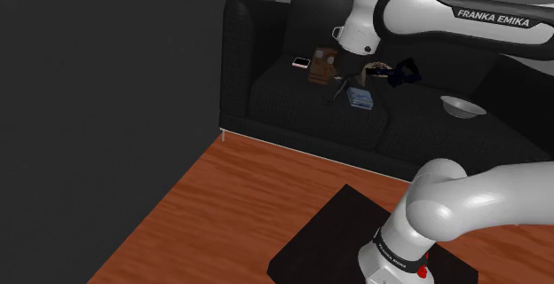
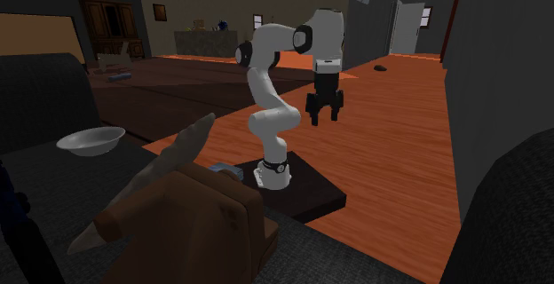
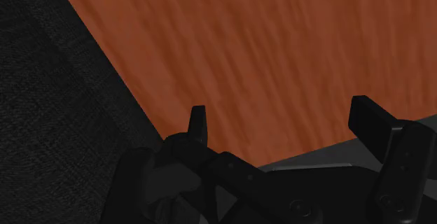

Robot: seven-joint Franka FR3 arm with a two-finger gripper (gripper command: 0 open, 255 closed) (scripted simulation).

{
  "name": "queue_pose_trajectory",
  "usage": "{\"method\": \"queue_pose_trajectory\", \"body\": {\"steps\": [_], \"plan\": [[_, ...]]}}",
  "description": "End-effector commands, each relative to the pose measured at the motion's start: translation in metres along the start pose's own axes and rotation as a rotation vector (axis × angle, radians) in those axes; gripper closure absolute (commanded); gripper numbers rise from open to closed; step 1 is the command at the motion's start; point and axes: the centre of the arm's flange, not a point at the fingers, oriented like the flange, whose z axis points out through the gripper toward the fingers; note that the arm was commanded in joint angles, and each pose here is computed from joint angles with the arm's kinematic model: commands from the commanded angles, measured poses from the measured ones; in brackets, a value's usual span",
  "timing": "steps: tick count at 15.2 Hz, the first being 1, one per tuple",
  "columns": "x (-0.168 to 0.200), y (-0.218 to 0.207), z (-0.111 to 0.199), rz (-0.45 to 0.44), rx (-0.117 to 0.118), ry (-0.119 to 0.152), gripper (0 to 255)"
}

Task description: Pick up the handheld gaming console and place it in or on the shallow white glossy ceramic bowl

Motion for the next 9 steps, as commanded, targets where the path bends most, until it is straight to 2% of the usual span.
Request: {"method": "queue_pose_trajectory", "body": {"steps": [1, 9], "plan": [[0.0, 0.0, 0.0, 0.0, 0.0, 0.0, 0], [0.078, 0.015, 0.089, 0.165, -0.404, -0.291, 0]]}}
